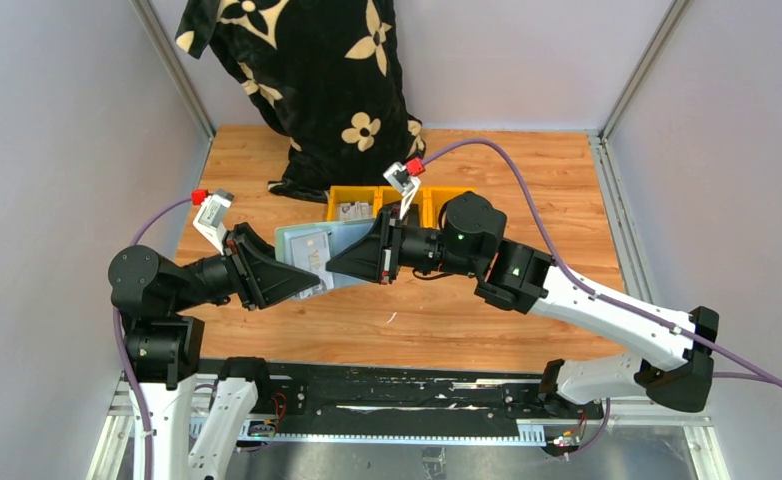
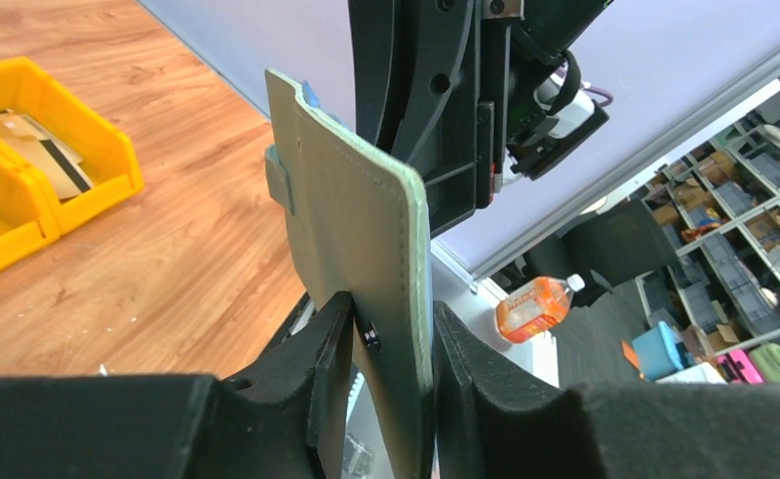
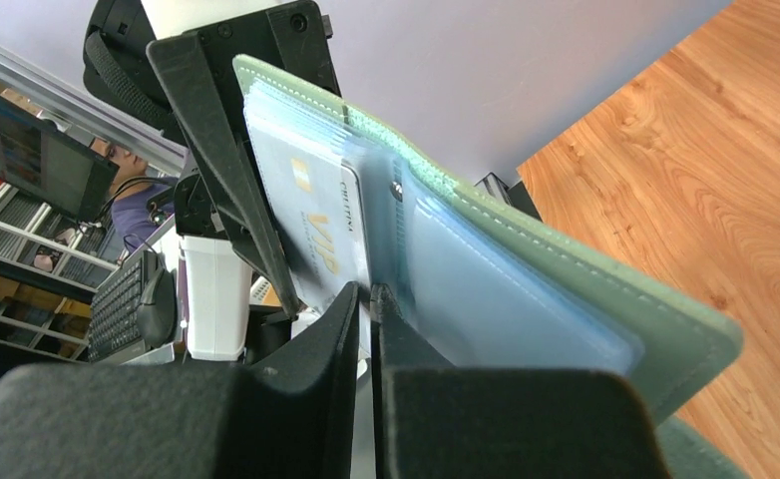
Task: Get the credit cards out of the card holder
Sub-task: Remove the credit card from the card holder.
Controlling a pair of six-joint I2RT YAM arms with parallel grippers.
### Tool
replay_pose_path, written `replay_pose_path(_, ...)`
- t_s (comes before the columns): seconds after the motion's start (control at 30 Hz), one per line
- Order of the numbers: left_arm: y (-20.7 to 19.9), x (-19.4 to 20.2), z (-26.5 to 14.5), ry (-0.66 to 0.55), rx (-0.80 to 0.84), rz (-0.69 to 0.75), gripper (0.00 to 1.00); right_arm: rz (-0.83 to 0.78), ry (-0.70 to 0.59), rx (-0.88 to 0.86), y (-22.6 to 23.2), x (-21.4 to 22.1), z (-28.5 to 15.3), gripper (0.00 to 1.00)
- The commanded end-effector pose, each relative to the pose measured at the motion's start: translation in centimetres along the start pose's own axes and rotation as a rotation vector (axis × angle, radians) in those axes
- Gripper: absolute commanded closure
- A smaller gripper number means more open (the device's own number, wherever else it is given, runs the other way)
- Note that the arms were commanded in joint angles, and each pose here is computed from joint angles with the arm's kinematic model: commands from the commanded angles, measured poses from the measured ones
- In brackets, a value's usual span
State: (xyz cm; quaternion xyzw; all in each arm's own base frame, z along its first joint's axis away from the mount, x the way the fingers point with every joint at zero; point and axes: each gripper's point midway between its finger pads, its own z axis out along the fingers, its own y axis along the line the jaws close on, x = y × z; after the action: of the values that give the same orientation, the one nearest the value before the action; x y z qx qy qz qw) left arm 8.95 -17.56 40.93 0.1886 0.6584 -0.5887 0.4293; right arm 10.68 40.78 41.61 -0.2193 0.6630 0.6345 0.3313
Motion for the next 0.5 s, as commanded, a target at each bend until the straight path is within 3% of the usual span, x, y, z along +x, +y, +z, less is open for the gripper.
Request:
replay_pose_path(0.0, -3.5, 0.1, -0.5, 0.045, 0.105, 0.064, 0.68, 0.009, -0.007, 0.069, -2.6, 1.2, -0.4, 0.94)
replay_pose_path(0.17, -3.6, 0.0, -0.5, 0.044, 0.107, 0.062, 0.69, 0.018, -0.03, 0.07, -2.9, 0.8, -1.3, 1.0)
replay_pose_path(0.4, -3.2, -0.4, -0.4, 0.027, 0.092, 0.055, 0.92, 0.011, -0.048, 0.028, -2.2, 0.7, -1.9, 1.0)
replay_pose_path(0.47, -3.2, -0.5, -0.4, 0.022, 0.089, 0.058, 0.96, 0.008, -0.056, -0.007, -1.6, 0.6, -2.0, 0.92)
